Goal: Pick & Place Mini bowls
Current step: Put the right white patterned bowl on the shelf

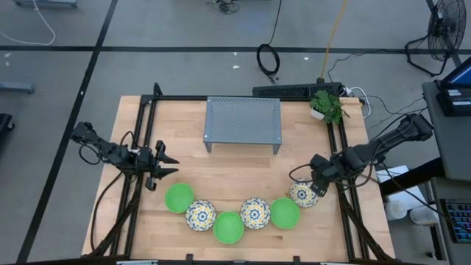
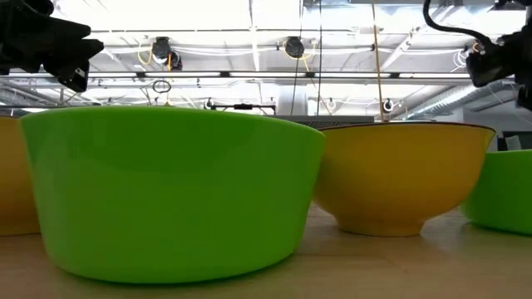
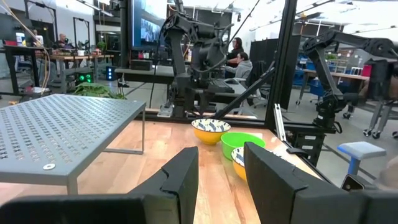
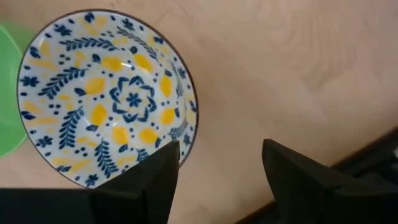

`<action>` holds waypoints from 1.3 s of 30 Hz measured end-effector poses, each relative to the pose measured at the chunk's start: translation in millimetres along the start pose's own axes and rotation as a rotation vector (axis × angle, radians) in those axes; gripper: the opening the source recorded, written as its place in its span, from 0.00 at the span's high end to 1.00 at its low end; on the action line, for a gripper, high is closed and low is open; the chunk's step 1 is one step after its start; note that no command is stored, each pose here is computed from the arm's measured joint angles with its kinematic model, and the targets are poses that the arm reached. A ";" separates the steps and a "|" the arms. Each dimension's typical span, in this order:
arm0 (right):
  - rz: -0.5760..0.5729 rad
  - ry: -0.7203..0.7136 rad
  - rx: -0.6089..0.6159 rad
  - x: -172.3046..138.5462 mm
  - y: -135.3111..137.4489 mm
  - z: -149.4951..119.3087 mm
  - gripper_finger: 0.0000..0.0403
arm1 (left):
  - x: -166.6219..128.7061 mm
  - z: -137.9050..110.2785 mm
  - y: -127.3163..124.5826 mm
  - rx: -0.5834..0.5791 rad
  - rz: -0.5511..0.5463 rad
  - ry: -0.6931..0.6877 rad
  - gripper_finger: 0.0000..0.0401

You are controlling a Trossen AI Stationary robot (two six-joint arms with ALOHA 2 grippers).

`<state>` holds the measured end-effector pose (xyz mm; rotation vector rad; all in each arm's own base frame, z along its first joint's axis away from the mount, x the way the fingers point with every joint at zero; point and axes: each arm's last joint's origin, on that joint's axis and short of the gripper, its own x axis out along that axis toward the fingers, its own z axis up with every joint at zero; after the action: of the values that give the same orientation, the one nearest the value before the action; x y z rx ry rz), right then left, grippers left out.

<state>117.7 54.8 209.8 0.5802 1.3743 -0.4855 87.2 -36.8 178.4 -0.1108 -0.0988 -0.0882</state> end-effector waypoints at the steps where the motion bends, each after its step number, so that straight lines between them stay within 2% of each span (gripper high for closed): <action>1: 0.002 -0.002 0.000 2.3 -0.5 -0.3 0.46 | 0.0 0.0 0.0 0.000 0.000 0.000 0.67; 15: 0.072 -0.019 0.032 26.2 1.0 -1.3 0.47 | 0.0 0.0 0.0 0.000 0.000 0.000 0.67; 21: 0.137 0.034 0.050 36.0 2.7 -3.4 0.50 | 0.0 0.0 0.0 0.000 0.000 0.000 0.67; 26: 0.128 0.025 0.060 38.8 1.4 -3.7 0.53 | 0.0 0.0 0.0 0.000 0.000 0.000 0.67; 32: 0.128 0.026 0.058 38.8 1.4 -3.8 0.65 | 0.0 0.0 0.0 0.000 0.000 0.000 0.67; 39: 0.127 0.023 0.048 38.8 1.4 -3.7 0.86 | 0.0 0.0 0.0 0.000 0.000 0.000 0.67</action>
<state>121.1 58.8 171.2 0.7101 1.3407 -0.4110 87.2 -36.8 178.3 -0.1106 -0.0985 -0.0882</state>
